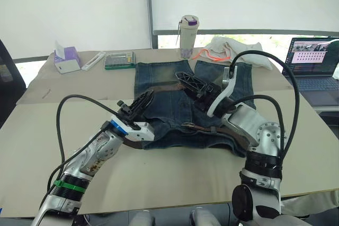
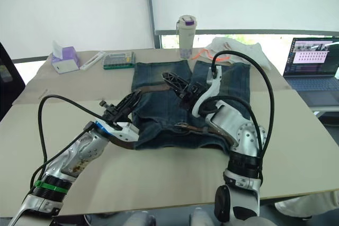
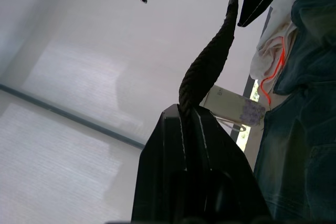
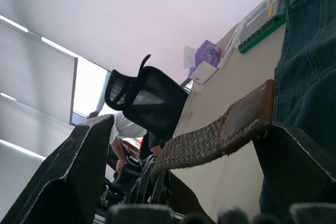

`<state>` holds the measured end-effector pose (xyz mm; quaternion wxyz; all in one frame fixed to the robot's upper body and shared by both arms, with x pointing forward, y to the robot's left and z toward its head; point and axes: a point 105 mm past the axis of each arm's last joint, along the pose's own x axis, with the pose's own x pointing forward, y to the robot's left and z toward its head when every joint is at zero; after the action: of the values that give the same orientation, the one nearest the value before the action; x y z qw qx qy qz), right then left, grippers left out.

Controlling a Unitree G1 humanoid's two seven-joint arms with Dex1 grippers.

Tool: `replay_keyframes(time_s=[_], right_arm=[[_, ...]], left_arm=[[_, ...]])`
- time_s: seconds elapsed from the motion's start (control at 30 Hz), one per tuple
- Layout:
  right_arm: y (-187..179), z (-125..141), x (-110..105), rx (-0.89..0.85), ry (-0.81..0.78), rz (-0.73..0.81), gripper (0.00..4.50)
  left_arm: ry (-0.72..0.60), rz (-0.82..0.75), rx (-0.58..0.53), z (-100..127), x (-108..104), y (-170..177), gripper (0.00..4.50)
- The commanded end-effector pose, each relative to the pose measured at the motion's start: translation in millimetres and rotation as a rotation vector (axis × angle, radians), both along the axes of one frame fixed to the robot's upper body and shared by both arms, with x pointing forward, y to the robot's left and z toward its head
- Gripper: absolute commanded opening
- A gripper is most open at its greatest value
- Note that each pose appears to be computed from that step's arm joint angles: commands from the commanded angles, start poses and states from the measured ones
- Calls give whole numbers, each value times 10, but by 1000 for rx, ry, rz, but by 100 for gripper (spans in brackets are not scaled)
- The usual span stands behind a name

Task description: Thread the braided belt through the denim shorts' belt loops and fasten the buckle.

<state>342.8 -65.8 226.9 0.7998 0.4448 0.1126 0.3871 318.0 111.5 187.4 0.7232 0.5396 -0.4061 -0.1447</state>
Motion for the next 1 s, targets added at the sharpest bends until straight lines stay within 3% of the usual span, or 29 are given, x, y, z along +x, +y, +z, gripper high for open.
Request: replay_keyframes(time_s=[0.03,0.1,0.23,0.37,0.4,0.6,0.63,0.7,0.73,0.77,0.83,1.0], right_arm=[[34,107,1,19,-24,6,339],[30,108,9,21,-22,0,286],[16,103,7,29,-16,-7,119],[4,85,-4,36,-9,-13,3],[4,80,-6,37,-8,-14,3],[28,70,29,52,-19,-43,0],[25,66,52,46,-29,-64,0],[19,50,84,37,-38,-93,0],[21,36,91,27,-50,-105,0],[33,12,88,16,-60,-109,0],[48,-18,88,5,-73,-117,0],[93,-124,114,-41,-86,-147,0]], left_arm=[[-37,-23,1,74,-17,-26,0],[-38,-25,1,74,-20,-25,0],[-27,-36,-4,58,-31,-13,0],[11,-45,3,1,-19,1,0],[23,-41,-2,-2,-9,12,0],[152,-41,-130,64,49,181,200],[221,-29,-266,126,98,285,235],[338,-35,-437,159,165,414,300],[469,-62,-619,169,231,531,328],[585,-128,-741,185,249,582,328],[749,-264,-886,225,229,580,328],[1178,-751,-1130,336,-135,278,328]])
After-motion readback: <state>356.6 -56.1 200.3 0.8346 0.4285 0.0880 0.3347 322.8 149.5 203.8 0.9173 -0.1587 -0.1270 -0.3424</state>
